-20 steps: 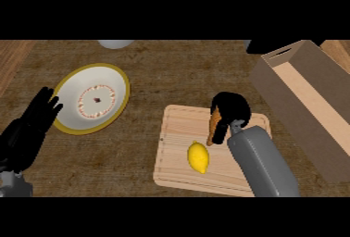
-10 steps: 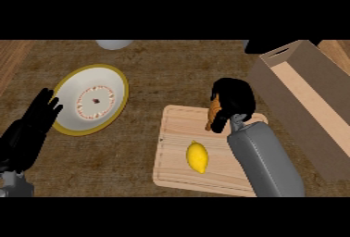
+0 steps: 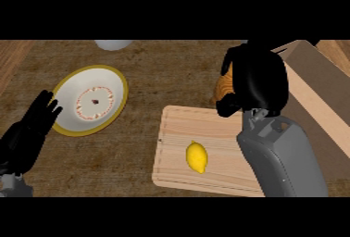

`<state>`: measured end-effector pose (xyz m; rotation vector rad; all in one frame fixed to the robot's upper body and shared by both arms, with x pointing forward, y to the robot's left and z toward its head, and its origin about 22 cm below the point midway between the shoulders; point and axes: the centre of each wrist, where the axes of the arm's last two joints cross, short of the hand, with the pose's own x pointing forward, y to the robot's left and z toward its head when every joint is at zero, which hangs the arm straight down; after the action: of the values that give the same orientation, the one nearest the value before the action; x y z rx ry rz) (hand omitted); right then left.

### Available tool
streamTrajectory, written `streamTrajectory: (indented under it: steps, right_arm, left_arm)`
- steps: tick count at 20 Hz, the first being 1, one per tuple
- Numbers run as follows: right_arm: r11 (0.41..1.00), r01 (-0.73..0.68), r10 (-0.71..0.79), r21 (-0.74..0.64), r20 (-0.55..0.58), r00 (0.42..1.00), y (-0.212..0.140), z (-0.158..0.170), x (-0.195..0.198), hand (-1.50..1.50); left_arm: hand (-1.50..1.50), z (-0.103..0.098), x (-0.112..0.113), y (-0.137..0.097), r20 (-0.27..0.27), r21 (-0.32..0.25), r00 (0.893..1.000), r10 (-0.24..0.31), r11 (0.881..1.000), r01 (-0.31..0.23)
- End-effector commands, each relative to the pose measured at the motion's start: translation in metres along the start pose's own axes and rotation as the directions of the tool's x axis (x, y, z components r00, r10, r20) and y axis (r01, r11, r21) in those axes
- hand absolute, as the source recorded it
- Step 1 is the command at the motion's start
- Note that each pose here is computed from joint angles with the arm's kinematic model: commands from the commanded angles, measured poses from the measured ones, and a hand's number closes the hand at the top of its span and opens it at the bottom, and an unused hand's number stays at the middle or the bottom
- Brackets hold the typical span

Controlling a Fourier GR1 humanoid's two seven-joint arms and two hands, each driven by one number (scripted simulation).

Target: Pick the croissant from the cutting board and place it in the cardboard box

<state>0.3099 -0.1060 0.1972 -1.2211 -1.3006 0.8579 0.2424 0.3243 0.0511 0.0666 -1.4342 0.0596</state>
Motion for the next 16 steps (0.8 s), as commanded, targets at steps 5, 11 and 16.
streamTrajectory:
  steps: [5, 11, 16]
  right_arm:
    - [0.980, -0.021, -0.015, -0.198, -0.178, 0.984, -0.061, 0.004, -0.012, 1.50]
    - [0.975, -0.014, -0.040, -0.223, -0.235, 0.971, -0.074, -0.027, -0.078, 1.50]
    - [0.984, -0.083, 0.045, -0.155, -0.231, 0.972, -0.078, -0.044, -0.115, 1.50]
  left_arm:
    - [0.00, -0.003, -0.001, -0.017, 0.017, -0.011, 1.000, -0.005, 1.000, 0.005]
    - [0.00, -0.006, 0.004, -0.002, 0.016, -0.019, 1.000, -0.003, 1.000, 0.003]
    - [0.00, -0.014, 0.010, -0.007, 0.013, -0.014, 1.000, 0.003, 1.000, -0.003]
